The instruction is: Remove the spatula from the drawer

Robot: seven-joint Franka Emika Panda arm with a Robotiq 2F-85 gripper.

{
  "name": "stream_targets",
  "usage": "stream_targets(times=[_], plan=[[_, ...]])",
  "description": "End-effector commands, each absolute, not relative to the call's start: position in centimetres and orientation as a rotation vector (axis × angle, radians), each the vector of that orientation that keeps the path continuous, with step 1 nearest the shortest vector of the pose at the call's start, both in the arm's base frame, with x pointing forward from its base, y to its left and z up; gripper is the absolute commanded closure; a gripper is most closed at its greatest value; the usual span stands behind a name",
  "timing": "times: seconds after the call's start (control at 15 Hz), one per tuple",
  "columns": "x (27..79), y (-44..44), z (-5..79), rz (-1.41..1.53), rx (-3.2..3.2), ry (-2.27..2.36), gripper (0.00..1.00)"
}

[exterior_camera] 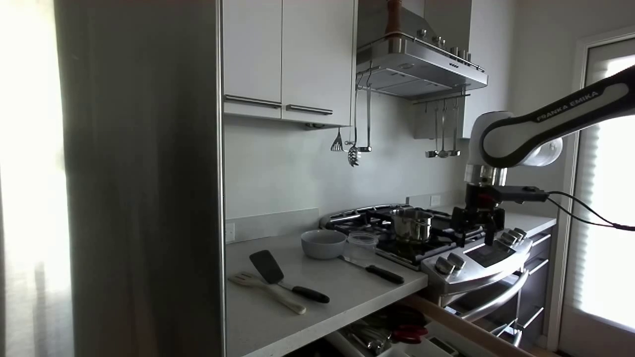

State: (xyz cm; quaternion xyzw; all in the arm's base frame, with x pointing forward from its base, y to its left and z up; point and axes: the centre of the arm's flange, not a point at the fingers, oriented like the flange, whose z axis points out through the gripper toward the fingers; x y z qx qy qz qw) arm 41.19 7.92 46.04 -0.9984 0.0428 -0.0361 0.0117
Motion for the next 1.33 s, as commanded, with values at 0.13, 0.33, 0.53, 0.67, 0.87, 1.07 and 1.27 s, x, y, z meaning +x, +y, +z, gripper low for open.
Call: stream_targets(times=[0.13, 0.33, 0.53, 0.67, 0.87, 1.07, 1.27], plan=[[39.3, 22.2, 41.0, 0.088, -3.206, -0.321, 0.00], [36.1, 28.5, 38.0, 0.165, -3.219, -0.512, 0.00], [34.1, 32.3, 35.2, 0.166, -3.253, -0.568, 0.00], [33.6, 33.8, 33.4, 0.165, -3.252, -0.584, 0.00], [33.3, 35.4, 30.2, 0.164, -3.252, -0.678, 0.00], [32.7, 34.0, 31.6, 0.176, -3.239, -0.647, 0.00], [32.9, 33.9, 32.2, 0.154, -3.238, -0.637, 0.00]])
